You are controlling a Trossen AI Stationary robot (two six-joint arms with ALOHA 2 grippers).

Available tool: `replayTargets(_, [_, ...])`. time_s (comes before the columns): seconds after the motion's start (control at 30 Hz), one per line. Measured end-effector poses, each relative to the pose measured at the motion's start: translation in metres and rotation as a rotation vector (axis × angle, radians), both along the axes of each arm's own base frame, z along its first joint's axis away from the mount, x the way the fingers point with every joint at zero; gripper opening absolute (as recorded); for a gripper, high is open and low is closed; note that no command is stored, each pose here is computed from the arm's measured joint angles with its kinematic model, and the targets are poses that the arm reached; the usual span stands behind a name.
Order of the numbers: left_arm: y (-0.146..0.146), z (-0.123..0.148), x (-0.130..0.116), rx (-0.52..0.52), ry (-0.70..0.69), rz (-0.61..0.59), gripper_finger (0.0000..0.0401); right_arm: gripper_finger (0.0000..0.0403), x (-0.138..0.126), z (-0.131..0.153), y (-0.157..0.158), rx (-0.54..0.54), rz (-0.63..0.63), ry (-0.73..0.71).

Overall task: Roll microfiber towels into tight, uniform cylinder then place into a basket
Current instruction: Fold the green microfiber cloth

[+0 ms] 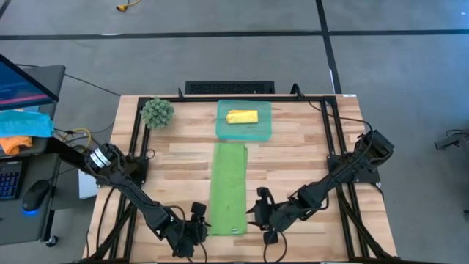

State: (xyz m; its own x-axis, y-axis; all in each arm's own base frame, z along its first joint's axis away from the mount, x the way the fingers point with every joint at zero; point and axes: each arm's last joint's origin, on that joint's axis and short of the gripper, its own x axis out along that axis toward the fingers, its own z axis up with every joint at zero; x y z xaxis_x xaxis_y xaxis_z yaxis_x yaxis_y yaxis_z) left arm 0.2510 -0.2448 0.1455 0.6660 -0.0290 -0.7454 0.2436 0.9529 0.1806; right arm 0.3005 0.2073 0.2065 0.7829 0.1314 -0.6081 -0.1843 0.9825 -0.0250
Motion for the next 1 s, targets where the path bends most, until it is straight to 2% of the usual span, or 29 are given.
replayTargets(0.2, [-0.004,-0.021,0.004,0.023,0.035,-0.038,0.0151,0.0219,-0.002,0.003,0.007,-0.023,0.053,-0.035])
replayTargets(0.43, [0.002,-0.022,0.008,0.062,0.047,-0.054,0.0151,0.0223,-0.001,0.000,0.009,-0.026,0.063,-0.038])
replayTargets(0.6, [0.011,-0.024,0.011,0.078,0.098,-0.039,0.0151,0.0223,0.013,-0.027,0.022,-0.034,0.176,-0.061])
replayTargets(0.67, [0.013,-0.024,0.013,0.074,0.104,-0.026,0.0151,0.0224,0.017,-0.041,0.026,-0.073,0.198,-0.050])
replayTargets(0.87, [0.015,-0.024,0.015,0.064,0.116,-0.038,0.0151,0.0222,0.027,-0.058,0.032,-0.101,0.202,-0.026])
replayTargets(1.0, [0.015,-0.024,0.015,0.062,0.114,-0.038,0.0149,0.0222,0.031,-0.079,0.028,-0.108,0.177,0.037])
